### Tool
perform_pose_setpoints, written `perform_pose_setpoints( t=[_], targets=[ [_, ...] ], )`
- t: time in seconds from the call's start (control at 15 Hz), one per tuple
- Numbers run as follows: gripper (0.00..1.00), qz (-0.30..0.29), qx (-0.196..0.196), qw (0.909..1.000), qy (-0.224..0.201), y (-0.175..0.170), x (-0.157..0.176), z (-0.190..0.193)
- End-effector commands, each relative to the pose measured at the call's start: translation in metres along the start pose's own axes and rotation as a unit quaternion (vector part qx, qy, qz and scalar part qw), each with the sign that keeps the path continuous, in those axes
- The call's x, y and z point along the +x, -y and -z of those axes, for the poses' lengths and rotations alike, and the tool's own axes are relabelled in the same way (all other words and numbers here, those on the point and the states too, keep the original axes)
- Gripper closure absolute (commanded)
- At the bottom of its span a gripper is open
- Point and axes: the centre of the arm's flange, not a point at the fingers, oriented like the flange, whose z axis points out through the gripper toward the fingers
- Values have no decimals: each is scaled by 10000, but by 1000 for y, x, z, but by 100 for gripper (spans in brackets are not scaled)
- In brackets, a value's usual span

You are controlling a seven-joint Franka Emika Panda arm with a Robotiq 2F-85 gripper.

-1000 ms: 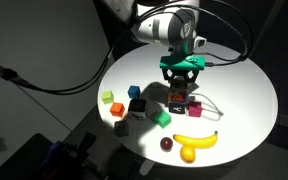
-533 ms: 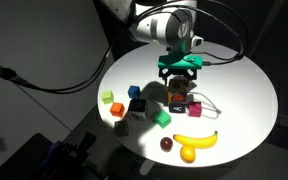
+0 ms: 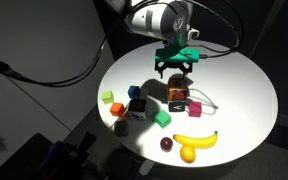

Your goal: Stack the two square plush toys on the right together

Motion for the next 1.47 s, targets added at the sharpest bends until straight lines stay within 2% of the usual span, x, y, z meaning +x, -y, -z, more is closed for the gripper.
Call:
perform_pose_setpoints(
  t=[0.0,0.6,1.13,1.4],
  targets=[
    [0,-1,44,10000,-33,-1,-12,24],
    [0,-92,-108,9997,-201,15,-9,67],
    [0,-262,-297,9985,-380,73,22,91],
    [0,-398,-272,9985,-265,105,28,90]
  ],
)
